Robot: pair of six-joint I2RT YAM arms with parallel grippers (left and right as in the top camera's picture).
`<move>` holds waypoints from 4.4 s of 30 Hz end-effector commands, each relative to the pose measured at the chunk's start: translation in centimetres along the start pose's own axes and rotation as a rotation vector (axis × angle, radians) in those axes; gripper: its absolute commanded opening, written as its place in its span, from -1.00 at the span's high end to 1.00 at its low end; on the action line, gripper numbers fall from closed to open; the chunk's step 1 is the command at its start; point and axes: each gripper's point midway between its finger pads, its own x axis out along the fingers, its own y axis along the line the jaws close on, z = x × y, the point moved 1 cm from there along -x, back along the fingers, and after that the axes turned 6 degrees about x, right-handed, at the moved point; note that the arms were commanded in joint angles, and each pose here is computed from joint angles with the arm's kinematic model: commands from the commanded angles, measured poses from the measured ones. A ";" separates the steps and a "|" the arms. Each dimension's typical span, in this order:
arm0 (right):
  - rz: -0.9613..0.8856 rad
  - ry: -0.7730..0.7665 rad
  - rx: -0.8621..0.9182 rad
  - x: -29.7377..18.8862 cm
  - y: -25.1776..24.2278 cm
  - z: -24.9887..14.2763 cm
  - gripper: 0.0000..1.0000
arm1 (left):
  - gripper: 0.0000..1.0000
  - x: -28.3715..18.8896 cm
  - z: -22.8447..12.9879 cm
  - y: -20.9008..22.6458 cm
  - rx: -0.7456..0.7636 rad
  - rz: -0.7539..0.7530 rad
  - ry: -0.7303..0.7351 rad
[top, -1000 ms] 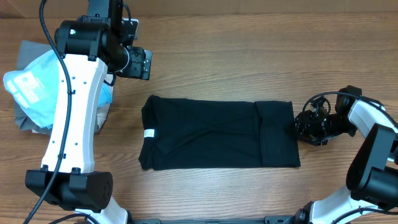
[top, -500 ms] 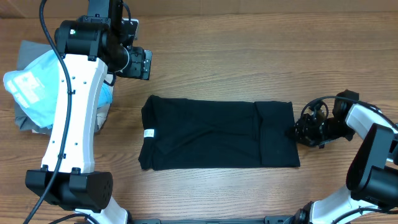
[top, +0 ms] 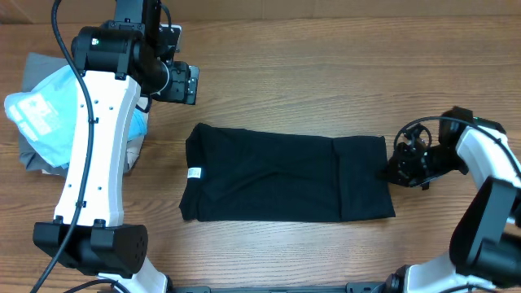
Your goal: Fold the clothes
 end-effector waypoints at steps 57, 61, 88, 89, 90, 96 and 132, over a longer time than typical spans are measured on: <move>-0.019 -0.101 -0.500 10.9 21.1 -11.0 0.54 | -0.68 0.1 -0.2 0.1 0.015 -0.004 0.013; -0.006 -0.096 -0.527 11.0 21.4 -11.2 0.50 | -0.67 0.1 -0.3 0.0 0.015 -0.005 0.017; -0.025 -0.255 -0.331 9.0 18.8 -2.5 0.90 | -0.68 0.1 -0.2 0.0 0.015 -0.005 0.012; -0.029 -0.249 -0.322 9.8 18.8 -2.4 0.90 | -0.68 0.1 -0.2 0.0 0.015 -0.005 0.013; -0.031 -0.239 -0.311 11.0 18.8 -2.3 0.91 | -0.67 0.1 -0.2 0.0 0.015 -0.005 0.013; 0.037 -0.060 -0.328 17.5 19.9 -4.6 0.92 | -0.66 0.1 -0.4 -0.2 0.014 -0.020 0.020; -0.296 0.274 -0.673 14.7 10.3 -16.8 0.70 | -0.67 0.1 -0.5 -0.4 0.014 -0.032 0.023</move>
